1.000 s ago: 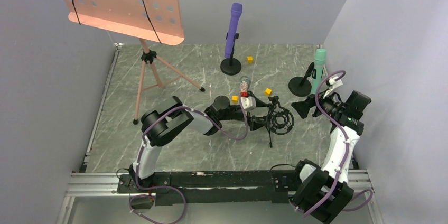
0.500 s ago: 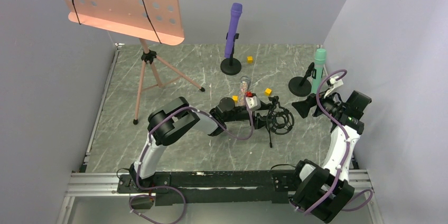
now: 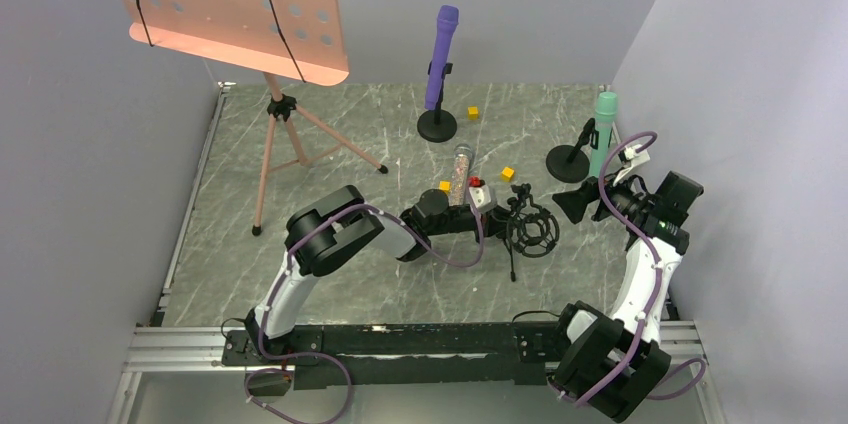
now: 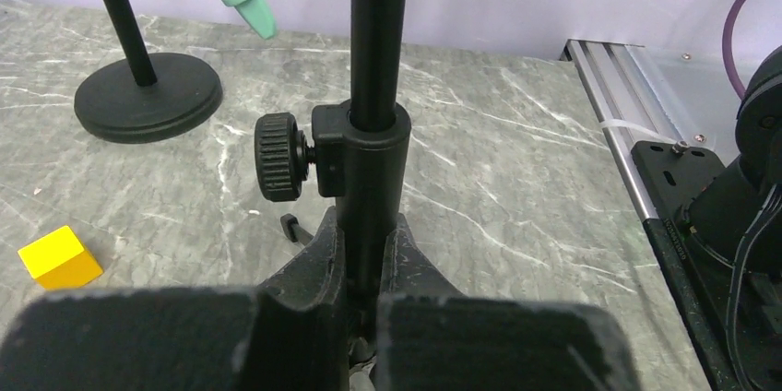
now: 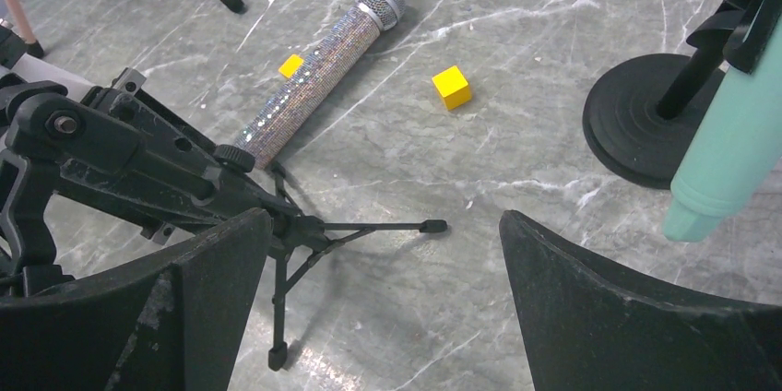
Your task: Attach the microphones to the stand
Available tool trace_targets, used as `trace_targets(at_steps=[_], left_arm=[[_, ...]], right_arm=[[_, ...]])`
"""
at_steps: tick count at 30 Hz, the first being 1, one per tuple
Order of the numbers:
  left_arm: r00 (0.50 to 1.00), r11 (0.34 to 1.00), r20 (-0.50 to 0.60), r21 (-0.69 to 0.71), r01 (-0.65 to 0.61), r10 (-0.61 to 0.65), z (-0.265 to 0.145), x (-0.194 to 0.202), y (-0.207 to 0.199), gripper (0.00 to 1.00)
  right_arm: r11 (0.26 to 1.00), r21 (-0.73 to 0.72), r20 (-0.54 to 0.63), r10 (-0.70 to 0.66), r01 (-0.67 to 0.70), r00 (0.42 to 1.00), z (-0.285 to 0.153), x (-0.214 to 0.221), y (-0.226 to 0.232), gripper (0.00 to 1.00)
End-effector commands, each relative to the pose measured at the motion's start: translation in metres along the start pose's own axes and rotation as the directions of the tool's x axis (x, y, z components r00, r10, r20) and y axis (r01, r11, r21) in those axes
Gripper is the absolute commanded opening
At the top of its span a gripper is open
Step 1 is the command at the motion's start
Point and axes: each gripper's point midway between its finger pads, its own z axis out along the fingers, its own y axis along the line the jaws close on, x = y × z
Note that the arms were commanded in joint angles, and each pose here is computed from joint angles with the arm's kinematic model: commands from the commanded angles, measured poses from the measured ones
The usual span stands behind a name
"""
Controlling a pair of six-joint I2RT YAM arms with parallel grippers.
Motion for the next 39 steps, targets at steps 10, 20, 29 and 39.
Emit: trace_targets(at_steps=[10, 20, 29, 39], left_arm=[[0.978, 0.999, 0.204, 0.0, -0.04, 0.039, -0.026, -0.107, -0.051, 0.0], [0.977, 0.974, 0.213, -0.228, 0.018, 0.032, -0.091, -0.12, -0.047, 0.0], [0.976, 0.707, 0.199, -0.702, 0.082, 0.084, -0.206, -0.117, 0.011, 0.0], [0.962, 0.425, 0.186, -0.901, 0.086, 0.2, -0.272, -0.104, 0.06, 0.0]], right_arm=[[0.999, 0.007, 0.037, -0.048, 0.048, 0.998, -0.004, -0.019, -0.001, 1.0], [0.998, 0.017, 0.04, -0.064, 0.063, 0.997, -0.006, -0.02, -0.001, 1.0], [0.998, 0.016, 0.041, -0.068, 0.067, 0.997, -0.006, -0.02, 0.0, 1.0], [0.999, -0.015, 0.037, -0.051, 0.051, 0.998, -0.005, -0.015, 0.003, 1.0]])
